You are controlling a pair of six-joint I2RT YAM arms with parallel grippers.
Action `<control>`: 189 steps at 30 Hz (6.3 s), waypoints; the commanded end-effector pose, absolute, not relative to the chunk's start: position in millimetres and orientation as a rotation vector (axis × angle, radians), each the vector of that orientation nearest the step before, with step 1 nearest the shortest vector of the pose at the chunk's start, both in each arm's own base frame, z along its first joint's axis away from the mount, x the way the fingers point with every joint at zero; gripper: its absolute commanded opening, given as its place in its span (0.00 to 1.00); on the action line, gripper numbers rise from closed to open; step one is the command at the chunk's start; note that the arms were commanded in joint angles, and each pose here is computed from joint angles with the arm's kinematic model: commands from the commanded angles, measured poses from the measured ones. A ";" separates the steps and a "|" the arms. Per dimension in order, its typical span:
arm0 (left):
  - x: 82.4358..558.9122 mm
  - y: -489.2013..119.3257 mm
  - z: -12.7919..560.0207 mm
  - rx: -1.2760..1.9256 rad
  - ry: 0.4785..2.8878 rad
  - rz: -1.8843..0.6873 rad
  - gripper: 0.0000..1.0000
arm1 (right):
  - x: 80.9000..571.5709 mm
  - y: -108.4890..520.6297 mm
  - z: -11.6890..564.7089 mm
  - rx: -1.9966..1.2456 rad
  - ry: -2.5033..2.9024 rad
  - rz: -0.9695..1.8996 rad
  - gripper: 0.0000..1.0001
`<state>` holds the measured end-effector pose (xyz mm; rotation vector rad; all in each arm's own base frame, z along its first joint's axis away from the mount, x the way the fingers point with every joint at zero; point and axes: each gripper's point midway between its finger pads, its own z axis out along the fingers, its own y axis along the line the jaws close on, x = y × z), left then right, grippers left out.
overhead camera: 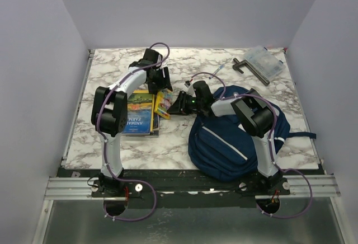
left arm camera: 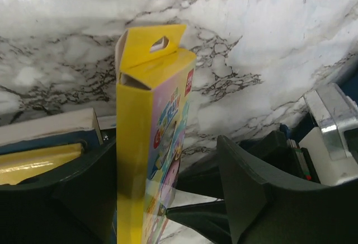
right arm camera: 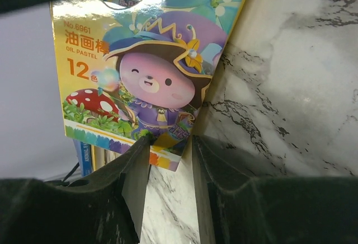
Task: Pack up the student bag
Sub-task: Pick up the stationery from the center of the board, then place the stationery in the student bag.
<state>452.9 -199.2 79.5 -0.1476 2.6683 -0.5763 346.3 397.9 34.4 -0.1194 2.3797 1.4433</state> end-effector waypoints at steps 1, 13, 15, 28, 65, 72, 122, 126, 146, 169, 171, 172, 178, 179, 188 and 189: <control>437.3 -212.6 106.8 -0.161 2.605 -0.701 0.65 | 335.2 399.2 17.5 -0.117 2.433 1.447 0.37; 394.4 -218.2 100.2 -0.150 2.613 -0.773 0.41 | 334.6 398.1 16.8 -0.117 2.425 1.448 0.37; 393.8 -217.2 97.4 -0.147 2.616 -0.766 0.41 | 333.8 396.7 17.3 -0.123 2.428 1.436 0.37; 402.8 -218.3 80.6 -0.079 2.644 -0.673 0.35 | 335.5 373.5 37.5 -0.179 2.511 1.188 0.42; 289.7 -208.8 214.0 -0.028 2.366 -0.988 0.15 | 190.7 221.6 101.4 -1.284 2.403 -0.381 0.64; 277.4 -198.7 215.2 -0.051 2.338 -0.973 0.15 | 176.2 237.0 100.9 -1.318 2.428 -0.238 0.69; 200.7 -315.9 199.8 -0.585 2.189 -1.591 0.09 | 245.9 275.1 224.9 -0.391 2.212 0.268 0.01; 203.0 -331.0 193.7 -0.604 2.189 -1.576 0.09 | 245.9 277.3 232.6 -0.372 2.207 0.292 0.01; 189.5 -403.3 183.5 -0.463 2.199 -1.574 0.11 | 241.3 284.5 240.9 -0.393 2.184 0.373 0.01; 155.7 -324.0 165.2 -0.362 2.302 -1.392 0.98 | 236.0 274.7 217.4 -0.391 2.239 0.350 0.01; 157.1 -303.5 168.1 -0.299 2.250 -1.308 0.98 | 226.6 281.8 212.5 -0.437 2.266 0.409 0.01; 157.1 -290.6 167.7 -0.267 2.230 -1.253 0.98 | 220.0 288.0 209.0 -0.473 2.283 0.459 0.02; 165.2 -228.6 186.1 -0.148 2.103 -0.993 0.98 | 185.7 326.5 206.2 -0.518 2.327 0.823 0.57; 167.2 -222.2 190.7 -0.145 2.085 -0.967 0.98 | 191.7 326.7 210.4 -0.495 2.312 0.815 0.60; 169.0 -224.3 215.7 0.049 2.034 -0.919 0.98 | 362.0 233.8 206.8 0.395 2.144 0.344 0.85; 168.0 -227.8 215.2 0.082 2.041 -0.921 0.98 | 379.7 225.5 202.3 0.450 2.123 0.298 0.85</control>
